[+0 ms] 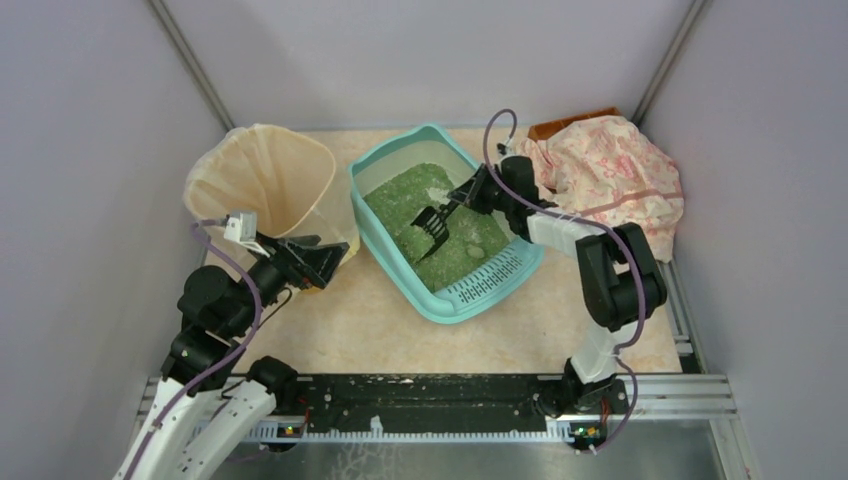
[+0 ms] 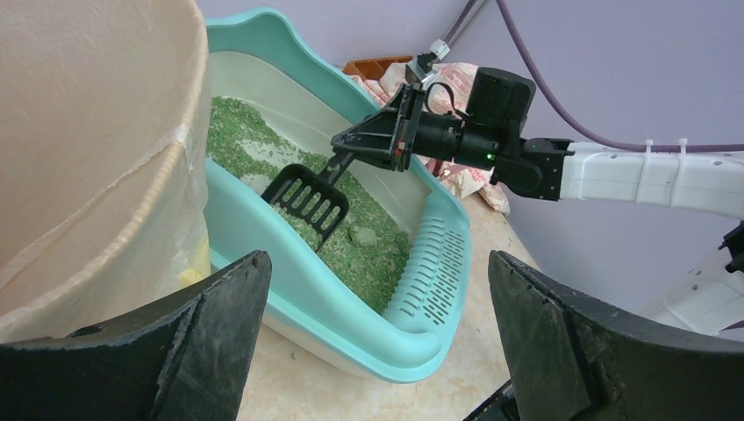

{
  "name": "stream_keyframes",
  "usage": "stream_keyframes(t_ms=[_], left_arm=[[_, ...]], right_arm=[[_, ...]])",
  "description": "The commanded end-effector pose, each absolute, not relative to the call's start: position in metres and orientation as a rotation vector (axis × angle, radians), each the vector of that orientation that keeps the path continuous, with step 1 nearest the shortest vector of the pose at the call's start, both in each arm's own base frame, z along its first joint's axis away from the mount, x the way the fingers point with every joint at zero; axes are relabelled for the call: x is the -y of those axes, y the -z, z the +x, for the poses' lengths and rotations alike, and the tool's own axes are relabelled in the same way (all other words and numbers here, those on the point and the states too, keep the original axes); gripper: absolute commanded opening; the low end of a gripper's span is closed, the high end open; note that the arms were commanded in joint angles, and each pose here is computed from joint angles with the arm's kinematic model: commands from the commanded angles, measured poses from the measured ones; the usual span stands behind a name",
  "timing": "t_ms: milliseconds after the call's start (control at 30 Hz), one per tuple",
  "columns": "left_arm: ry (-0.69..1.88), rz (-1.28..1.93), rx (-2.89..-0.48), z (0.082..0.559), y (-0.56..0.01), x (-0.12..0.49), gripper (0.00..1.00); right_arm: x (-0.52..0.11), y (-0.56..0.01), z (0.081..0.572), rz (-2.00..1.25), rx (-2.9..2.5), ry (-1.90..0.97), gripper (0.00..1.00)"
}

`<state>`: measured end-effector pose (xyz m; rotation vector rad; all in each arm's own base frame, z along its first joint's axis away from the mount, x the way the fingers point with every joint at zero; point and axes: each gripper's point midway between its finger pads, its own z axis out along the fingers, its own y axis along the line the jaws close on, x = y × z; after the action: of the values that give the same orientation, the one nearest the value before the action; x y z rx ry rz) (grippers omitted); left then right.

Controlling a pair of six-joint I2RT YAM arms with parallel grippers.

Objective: Clean the litter box

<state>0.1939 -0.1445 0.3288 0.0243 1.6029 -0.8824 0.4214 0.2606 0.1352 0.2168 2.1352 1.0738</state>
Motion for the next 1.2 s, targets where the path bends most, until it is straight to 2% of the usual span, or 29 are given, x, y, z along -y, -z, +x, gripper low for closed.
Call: stream_keyframes(t_ms=[0,333,667,833,967,1100,1167], left_arm=[[0.894,0.038,-1.561,0.190,-0.342,0.144,0.99],[0.899,0.045,-1.561,0.194,-0.344,0.147,0.99],[0.905,0.043,-1.571,0.195,-0.343,0.149,0.99],[0.931,0.042,-1.563,0.199,-0.342,0.154,0.99],[0.971,0.071,-1.573,0.196,-0.349,0.162,0.99],[0.945,0.051,-1.558,0.200,-0.346,0.157,0.99],[0.954,0.055,-1.557,0.200,-0.346,0.159,0.99]], right_arm=[[-0.252,-0.208,0.434,0.188,-1.960,-1.141,0.00],[-0.210,-0.227,0.447,0.235,-1.878,-1.118,0.00],[-0.156,-0.238,0.452,0.304,-1.748,-1.221,0.00],[-0.181,-0.219,0.445,0.288,-1.770,-1.305,0.00],[-0.152,-0.214,0.450,0.383,-1.737,-1.249,0.00],[-0.181,-0.214,0.442,0.307,-1.774,-1.340,0.00],[-0.166,-0.221,0.443,0.356,-1.725,-1.349,0.00]])
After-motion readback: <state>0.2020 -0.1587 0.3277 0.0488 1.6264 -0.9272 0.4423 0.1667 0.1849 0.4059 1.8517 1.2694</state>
